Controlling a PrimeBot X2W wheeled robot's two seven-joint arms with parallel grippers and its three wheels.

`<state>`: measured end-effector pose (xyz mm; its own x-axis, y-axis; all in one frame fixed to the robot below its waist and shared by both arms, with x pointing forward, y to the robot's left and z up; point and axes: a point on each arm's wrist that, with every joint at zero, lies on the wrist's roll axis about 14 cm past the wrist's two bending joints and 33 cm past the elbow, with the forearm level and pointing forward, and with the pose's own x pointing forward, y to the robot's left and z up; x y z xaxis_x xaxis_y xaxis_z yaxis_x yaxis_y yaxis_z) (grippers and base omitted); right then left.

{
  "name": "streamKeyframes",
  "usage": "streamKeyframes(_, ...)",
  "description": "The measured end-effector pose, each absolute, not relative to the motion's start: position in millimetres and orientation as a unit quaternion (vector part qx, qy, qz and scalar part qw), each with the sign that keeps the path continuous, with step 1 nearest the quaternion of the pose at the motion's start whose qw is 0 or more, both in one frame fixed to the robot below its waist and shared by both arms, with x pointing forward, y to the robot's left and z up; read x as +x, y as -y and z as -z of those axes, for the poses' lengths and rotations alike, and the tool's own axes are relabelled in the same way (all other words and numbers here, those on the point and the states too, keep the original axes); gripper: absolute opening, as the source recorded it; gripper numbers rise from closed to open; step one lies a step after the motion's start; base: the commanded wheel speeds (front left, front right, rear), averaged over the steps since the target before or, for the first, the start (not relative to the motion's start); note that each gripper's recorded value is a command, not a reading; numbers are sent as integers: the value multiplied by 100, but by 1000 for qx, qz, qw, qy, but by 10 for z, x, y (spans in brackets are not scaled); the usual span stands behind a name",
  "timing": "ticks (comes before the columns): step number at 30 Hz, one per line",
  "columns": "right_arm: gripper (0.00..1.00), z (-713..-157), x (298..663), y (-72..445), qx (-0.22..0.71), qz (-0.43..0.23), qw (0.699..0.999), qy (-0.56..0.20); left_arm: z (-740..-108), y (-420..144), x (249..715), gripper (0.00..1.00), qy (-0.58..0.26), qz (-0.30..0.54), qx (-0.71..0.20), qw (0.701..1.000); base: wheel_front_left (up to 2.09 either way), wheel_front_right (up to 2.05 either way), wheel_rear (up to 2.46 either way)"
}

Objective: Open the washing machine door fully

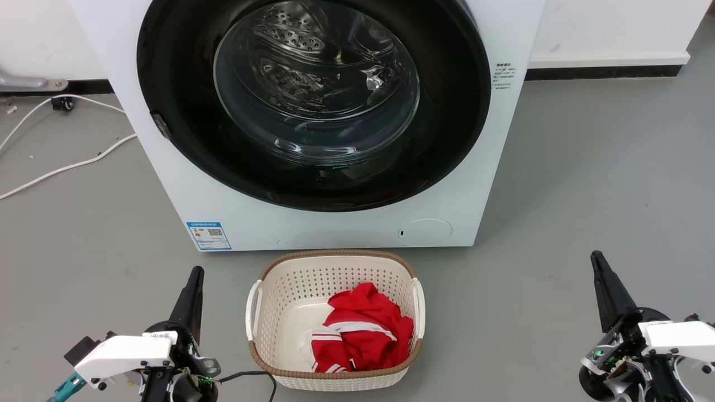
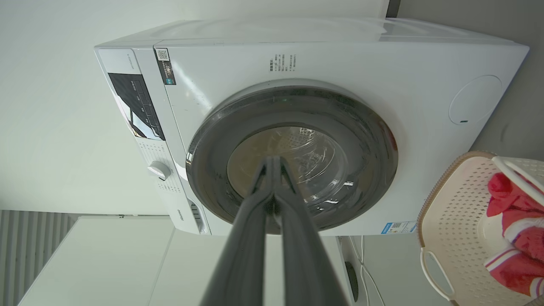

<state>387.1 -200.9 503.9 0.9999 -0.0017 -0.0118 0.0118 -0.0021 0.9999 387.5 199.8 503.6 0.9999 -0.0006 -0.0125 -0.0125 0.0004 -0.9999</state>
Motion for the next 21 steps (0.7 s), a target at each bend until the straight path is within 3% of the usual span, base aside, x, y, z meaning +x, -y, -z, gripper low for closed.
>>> streamKeyframes(5, 0, -5039, 3871, 2009, 708, 5, 706, -3, -5037, -1998, 3875, 0, -5, -4, -707, 707, 0, 0, 0)
streamKeyframes(6, 100, -5024, 3865, 2008, 708, 6, 706, -5, -5021, -1996, 3870, 100, -6, -6, -707, 707, 0, 0, 0)
streamKeyframes(14, 100, -4881, 3778, 1990, 702, 26, 712, -15, -4897, -1981, 3800, 100, -14, -24, -701, 713, 0, 0, 0)
streamKeyframes(21, 100, -4974, 3795, 2017, 666, 23, 746, 1, -5037, -2019, 3822, 100, 7, -18, -661, 750, 0, 0, 0)
